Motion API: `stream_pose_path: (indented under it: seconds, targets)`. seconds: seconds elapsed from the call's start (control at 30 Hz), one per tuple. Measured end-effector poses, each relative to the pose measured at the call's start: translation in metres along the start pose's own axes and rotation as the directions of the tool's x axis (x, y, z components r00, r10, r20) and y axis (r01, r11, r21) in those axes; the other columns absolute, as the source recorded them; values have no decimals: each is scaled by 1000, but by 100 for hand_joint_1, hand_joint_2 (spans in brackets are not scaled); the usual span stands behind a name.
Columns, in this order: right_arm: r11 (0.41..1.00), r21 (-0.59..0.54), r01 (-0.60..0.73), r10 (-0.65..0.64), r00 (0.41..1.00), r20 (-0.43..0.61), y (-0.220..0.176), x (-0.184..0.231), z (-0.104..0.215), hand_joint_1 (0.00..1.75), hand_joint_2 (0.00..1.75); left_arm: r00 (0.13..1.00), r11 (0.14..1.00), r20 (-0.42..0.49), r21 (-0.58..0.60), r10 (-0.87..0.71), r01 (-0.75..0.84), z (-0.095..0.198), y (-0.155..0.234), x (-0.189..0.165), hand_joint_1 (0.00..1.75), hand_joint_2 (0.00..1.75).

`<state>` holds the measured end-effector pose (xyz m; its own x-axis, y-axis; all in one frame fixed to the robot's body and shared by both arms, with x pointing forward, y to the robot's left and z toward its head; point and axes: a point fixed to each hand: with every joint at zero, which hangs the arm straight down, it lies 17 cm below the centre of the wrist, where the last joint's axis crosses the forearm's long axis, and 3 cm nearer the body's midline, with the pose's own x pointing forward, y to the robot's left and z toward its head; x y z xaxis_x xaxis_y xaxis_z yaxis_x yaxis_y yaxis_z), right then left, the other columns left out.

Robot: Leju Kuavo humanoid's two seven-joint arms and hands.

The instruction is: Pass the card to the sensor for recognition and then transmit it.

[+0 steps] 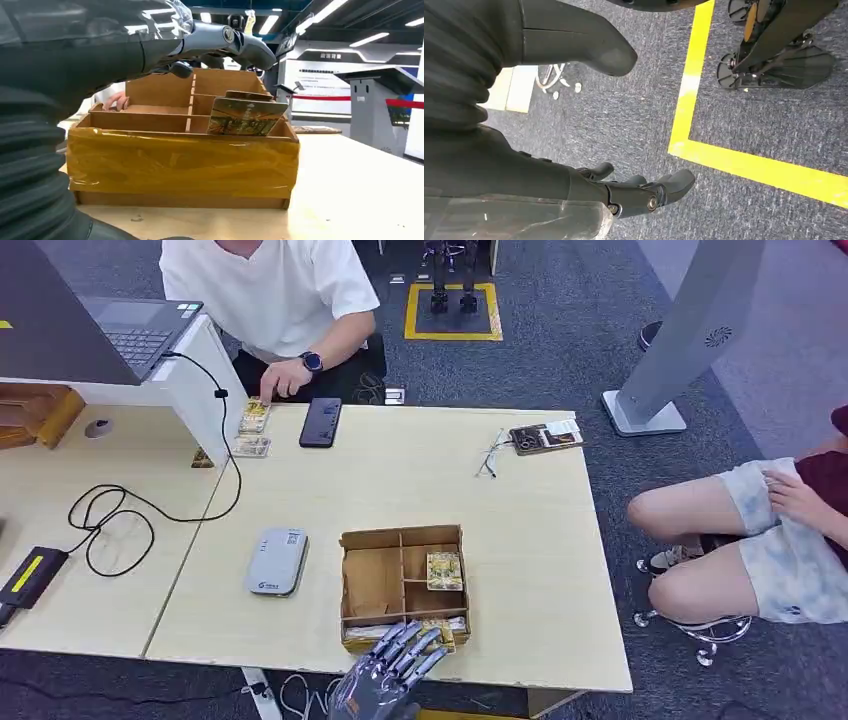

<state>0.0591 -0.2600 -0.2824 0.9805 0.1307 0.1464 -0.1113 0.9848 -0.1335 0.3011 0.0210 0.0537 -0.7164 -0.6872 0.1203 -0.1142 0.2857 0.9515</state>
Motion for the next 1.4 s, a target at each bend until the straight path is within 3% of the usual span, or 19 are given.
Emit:
stream_pose_path:
  seconds: [0.67,1.4]
  targets:
    - [1000,-6,18,-18,1000,-4,-1,-1,0,0,175,987,999,-162,31,-22,27,-2,13,-28,0,175]
    - [1000,-5,16,-16,1000,-5,-1,-1,0,0,175,984,998,-179,53,-6,16,-11,20,-35,0,175]
